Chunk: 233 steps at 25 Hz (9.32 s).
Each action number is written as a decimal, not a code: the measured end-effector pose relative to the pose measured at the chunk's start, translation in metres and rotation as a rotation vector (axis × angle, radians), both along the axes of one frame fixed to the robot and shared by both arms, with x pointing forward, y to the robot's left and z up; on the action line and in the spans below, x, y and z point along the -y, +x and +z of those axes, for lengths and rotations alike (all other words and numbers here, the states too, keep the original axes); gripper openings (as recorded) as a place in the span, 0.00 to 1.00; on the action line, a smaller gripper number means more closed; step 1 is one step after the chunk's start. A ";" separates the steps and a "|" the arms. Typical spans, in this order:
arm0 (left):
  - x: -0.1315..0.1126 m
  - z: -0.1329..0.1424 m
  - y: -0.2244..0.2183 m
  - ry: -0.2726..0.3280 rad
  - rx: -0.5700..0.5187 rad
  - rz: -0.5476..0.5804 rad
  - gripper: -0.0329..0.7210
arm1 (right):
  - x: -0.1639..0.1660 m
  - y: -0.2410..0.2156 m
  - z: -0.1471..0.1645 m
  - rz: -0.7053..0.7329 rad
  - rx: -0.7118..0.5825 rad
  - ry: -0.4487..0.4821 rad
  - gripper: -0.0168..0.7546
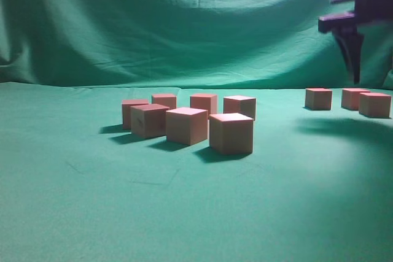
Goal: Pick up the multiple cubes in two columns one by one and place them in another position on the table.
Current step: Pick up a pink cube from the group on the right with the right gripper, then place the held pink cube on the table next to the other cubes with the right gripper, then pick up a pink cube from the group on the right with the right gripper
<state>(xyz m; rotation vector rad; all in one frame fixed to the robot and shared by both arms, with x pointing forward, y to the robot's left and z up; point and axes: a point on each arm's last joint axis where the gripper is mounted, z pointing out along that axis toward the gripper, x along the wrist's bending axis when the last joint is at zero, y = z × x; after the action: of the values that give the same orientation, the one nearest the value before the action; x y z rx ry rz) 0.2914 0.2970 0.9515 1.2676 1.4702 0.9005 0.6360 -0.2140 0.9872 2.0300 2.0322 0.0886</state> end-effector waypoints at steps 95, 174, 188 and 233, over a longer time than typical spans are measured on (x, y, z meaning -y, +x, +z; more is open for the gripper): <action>0.000 0.000 0.000 0.000 0.000 0.000 0.04 | -0.185 -0.216 -0.029 0.858 -0.096 0.006 0.36; 0.000 0.000 0.000 0.000 0.000 0.000 0.04 | -0.160 -0.140 0.128 0.634 0.308 -0.206 0.70; 0.000 0.000 0.000 0.000 0.000 0.000 0.04 | -0.026 -0.023 0.086 0.138 0.207 0.143 0.70; 0.000 0.000 0.000 0.000 0.000 0.000 0.04 | -0.039 0.049 -0.041 0.283 0.184 0.204 0.36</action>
<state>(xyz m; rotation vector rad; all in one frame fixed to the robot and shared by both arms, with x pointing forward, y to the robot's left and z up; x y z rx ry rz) 0.2914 0.2970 0.9515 1.2676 1.4702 0.9005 0.6851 -0.1749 0.9461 1.7496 2.2519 0.5369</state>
